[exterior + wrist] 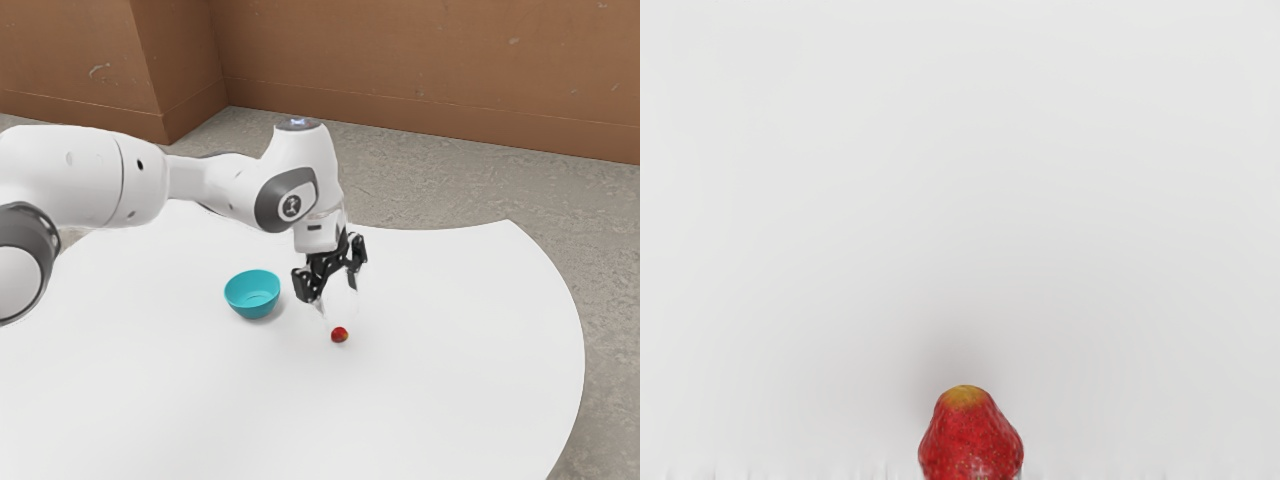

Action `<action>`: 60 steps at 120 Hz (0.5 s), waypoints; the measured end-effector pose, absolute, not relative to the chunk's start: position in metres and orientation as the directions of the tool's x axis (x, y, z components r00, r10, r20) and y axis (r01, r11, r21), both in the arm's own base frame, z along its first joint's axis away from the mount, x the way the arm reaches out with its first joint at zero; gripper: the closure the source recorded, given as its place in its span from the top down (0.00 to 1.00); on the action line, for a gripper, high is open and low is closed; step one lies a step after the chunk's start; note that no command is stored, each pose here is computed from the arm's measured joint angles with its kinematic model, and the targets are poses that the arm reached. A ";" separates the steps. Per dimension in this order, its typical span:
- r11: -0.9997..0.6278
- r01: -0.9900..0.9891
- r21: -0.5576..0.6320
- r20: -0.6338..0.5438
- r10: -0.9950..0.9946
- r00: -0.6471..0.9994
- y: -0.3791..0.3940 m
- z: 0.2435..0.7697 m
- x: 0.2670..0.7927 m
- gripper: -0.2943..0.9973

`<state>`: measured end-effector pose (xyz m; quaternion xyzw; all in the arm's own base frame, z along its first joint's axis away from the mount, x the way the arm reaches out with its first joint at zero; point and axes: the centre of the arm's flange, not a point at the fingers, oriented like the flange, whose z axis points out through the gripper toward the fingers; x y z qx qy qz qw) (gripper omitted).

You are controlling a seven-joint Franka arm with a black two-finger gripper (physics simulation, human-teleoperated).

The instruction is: Take strawberry from the bowl

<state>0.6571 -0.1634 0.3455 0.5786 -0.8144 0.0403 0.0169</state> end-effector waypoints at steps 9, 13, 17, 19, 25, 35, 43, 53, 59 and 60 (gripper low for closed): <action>0.250 -0.965 -0.083 0.054 -0.965 -0.255 -0.142 0.409 0.643 0.71; 0.203 -0.974 -0.097 0.045 -0.977 -0.208 -0.128 0.440 0.636 0.72; 0.151 -0.983 -0.106 0.032 -0.987 -0.155 -0.113 0.469 0.627 0.73; 0.124 -0.986 -0.109 0.024 -0.992 -0.127 -0.105 0.482 0.623 0.73; 0.034 -0.993 -0.109 0.005 -0.999 -0.034 -0.082 0.513 0.611 0.74; -0.122 -0.987 -0.104 -0.013 -0.992 0.124 -0.046 0.553 0.590 0.75; -0.225 -0.970 -0.092 -0.027 -0.973 0.228 -0.027 0.573 0.576 0.76; -0.340 -0.938 -0.067 -0.042 -0.938 0.343 -0.006 0.580 0.568 0.76; -0.403 -0.914 -0.056 -0.049 -0.913 0.405 0.006 0.582 0.565 0.76; -0.413 -0.909 -0.054 -0.050 -0.908 0.415 0.008 0.582 0.565 0.76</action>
